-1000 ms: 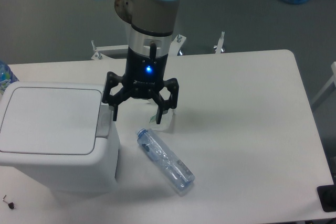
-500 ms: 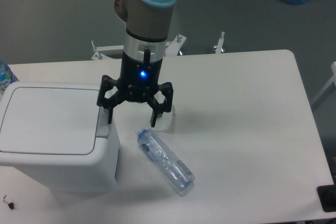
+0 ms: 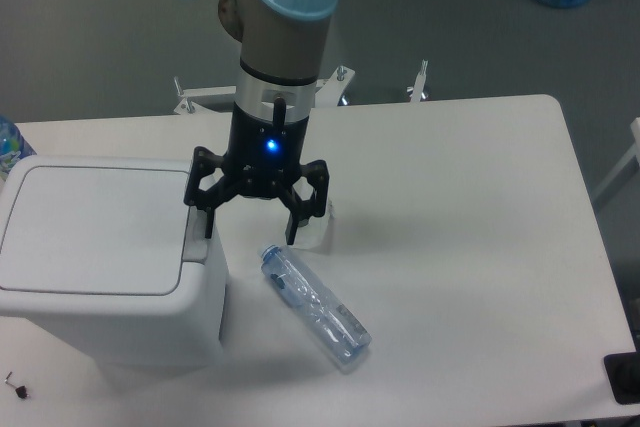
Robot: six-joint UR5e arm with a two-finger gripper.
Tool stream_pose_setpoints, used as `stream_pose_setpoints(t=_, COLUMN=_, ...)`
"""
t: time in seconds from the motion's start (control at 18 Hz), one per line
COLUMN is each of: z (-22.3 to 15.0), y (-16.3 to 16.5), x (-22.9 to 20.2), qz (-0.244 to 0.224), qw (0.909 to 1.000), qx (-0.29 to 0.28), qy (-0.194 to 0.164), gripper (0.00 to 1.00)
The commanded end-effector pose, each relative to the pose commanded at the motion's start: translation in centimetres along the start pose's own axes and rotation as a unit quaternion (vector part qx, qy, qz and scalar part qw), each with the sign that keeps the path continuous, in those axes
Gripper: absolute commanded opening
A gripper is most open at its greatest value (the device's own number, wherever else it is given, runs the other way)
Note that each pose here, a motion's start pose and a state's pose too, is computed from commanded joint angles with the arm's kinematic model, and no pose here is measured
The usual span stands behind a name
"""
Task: Open the trash can
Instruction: 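Lower the gripper and press down on the grey lid strip, then raise the gripper away from the opened trash can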
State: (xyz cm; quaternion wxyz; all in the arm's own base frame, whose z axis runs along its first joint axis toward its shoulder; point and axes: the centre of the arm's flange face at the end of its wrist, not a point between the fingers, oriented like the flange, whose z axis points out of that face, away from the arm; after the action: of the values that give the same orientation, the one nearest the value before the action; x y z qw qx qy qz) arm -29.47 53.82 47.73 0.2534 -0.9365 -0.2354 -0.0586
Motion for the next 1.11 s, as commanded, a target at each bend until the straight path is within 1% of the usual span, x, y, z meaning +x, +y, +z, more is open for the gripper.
stream_pose_setpoints(t=0.39, z=0.1, y=0.1, x=0.0, qz=0.0, qw=1.0, qx=-0.001, qy=0.0, gripper=1.0)
stream_pose_setpoints(t=0.61, z=-0.1, y=0.0, x=-0.1, qz=0.002, qw=1.0, qx=0.0, qy=-0.005, gripper=1.0)
stream_pose_setpoints(t=0.78, z=-1.5, y=-1.1, x=0.1, qz=0.014, qw=0.9997, qx=0.015, qy=-0.013, gripper=1.0)
stream_pose_setpoints(t=0.89, z=-3.4, y=-2.4, x=-0.3, qz=0.019, qw=0.9984, qx=0.028, qy=-0.045, gripper=1.0)
stream_pose_setpoints(t=1.0, z=-4.8, y=-2.6, x=-2.0, qz=0.015, qw=0.9957, qx=0.032, qy=-0.086, gripper=1.0)
stream_pose_setpoints(t=1.11, z=-5.7, y=-2.4, x=-4.0, qz=0.035, qw=0.991, qx=0.021, qy=-0.127, gripper=1.0)
